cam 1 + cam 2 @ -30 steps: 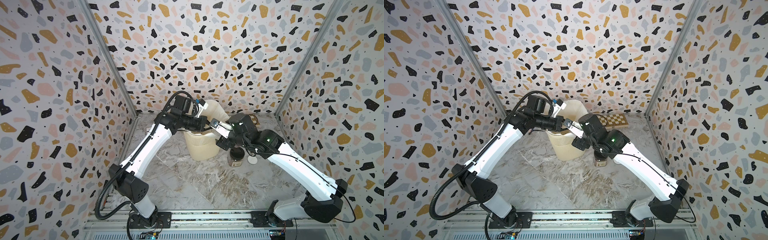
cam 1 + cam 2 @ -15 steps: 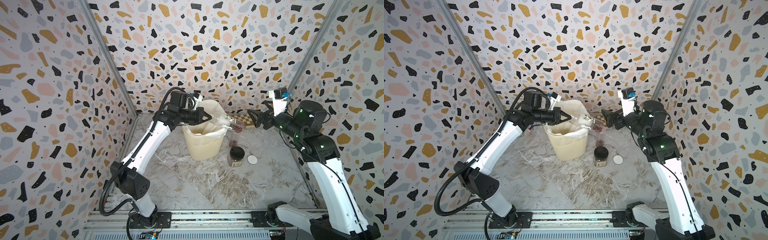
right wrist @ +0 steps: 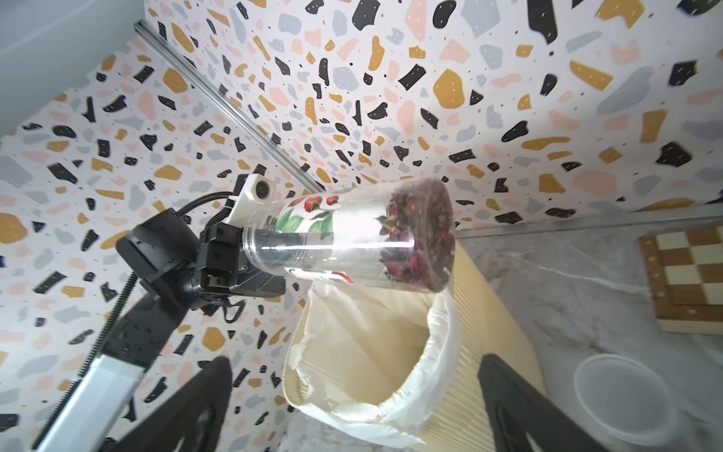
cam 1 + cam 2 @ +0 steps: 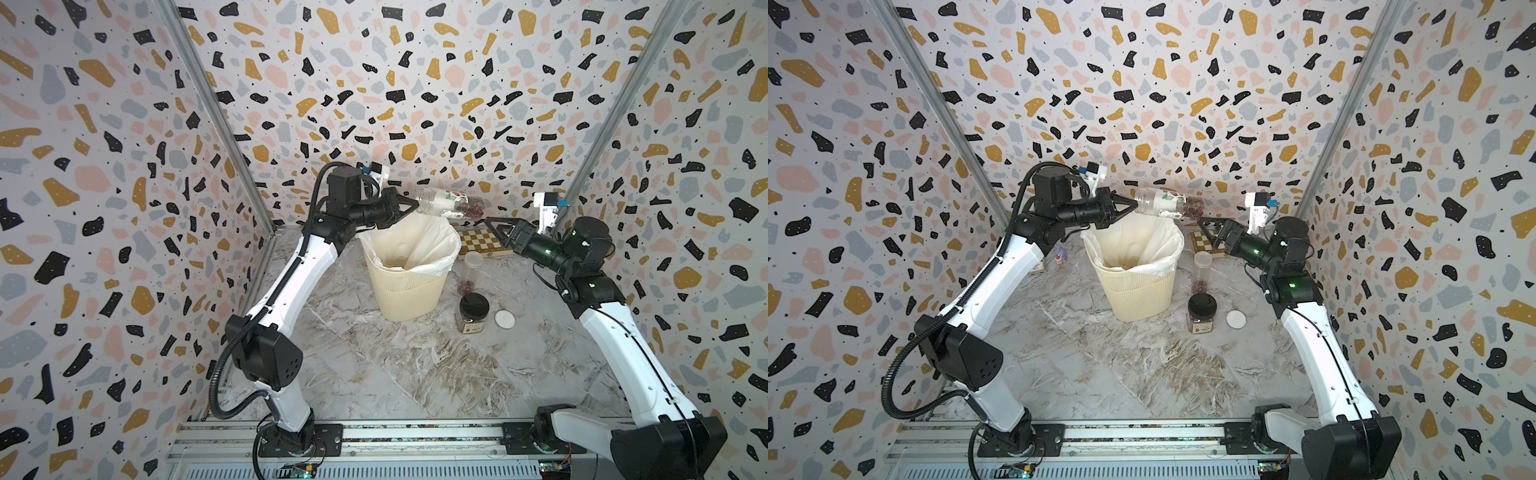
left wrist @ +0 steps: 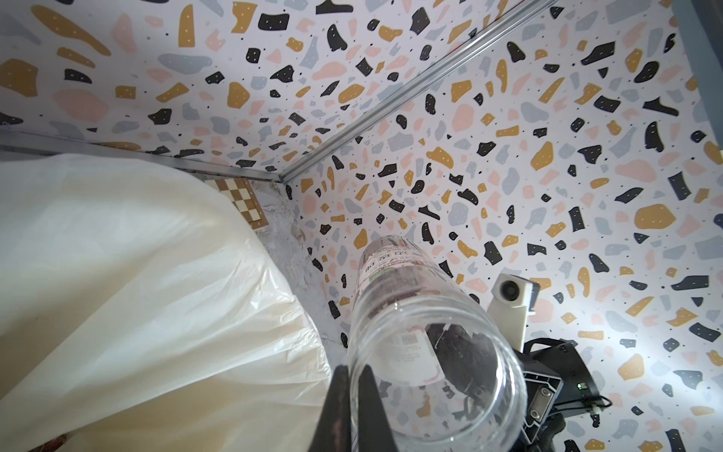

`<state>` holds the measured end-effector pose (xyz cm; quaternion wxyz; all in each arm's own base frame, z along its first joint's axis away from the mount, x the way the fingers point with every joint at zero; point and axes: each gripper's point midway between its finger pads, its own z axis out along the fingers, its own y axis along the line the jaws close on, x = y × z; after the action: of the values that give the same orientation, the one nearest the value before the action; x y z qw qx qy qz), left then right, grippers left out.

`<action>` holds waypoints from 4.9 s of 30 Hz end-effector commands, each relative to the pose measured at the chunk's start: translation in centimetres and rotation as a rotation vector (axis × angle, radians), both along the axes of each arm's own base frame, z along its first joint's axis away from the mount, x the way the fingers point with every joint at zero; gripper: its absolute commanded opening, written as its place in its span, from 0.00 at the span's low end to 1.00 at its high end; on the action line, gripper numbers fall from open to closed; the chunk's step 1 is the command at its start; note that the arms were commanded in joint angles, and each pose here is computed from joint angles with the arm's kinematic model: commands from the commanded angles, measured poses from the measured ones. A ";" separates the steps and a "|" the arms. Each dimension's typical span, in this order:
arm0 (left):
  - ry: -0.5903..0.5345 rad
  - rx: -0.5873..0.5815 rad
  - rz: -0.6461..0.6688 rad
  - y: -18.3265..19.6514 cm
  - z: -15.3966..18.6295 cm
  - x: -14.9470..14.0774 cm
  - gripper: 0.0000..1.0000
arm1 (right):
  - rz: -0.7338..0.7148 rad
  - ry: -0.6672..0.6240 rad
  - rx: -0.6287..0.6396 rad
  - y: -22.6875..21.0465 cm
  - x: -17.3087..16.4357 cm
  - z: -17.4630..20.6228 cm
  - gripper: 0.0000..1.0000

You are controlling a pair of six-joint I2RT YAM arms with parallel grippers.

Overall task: Empty the moldy dried flower tea in the jars
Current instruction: Pour the moldy dried flower tea into the trash bin, then place the jar at the center of the board.

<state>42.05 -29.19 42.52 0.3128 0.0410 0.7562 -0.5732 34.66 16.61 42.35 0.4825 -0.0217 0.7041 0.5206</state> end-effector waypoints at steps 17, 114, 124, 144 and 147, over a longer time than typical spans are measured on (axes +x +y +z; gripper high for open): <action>-0.083 -0.213 0.052 0.4 4.3 1.2 0.00 | 0.146 -0.055 0.433 4.6 1.6 4.8 1.00; 0.053 0.122 0.309 16.9 -6.6 -5.0 0.75 | 0.006 -0.391 -0.531 15.4 9.9 2.0 0.52; 0.045 0.111 0.321 17.1 -6.6 -4.9 0.75 | -0.036 -0.486 -0.728 17.2 9.2 1.5 0.54; 0.027 0.110 0.272 16.5 -5.7 -5.3 0.73 | 0.003 -0.780 -0.917 20.4 4.9 2.0 0.55; 0.021 0.109 0.268 16.4 -5.3 -5.4 0.73 | 0.063 -0.693 -0.695 19.6 4.5 3.9 0.55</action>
<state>37.00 -12.69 35.03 0.3554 -0.0725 0.7994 -0.4789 40.38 38.89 38.94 0.5975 -0.4382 0.6587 0.1304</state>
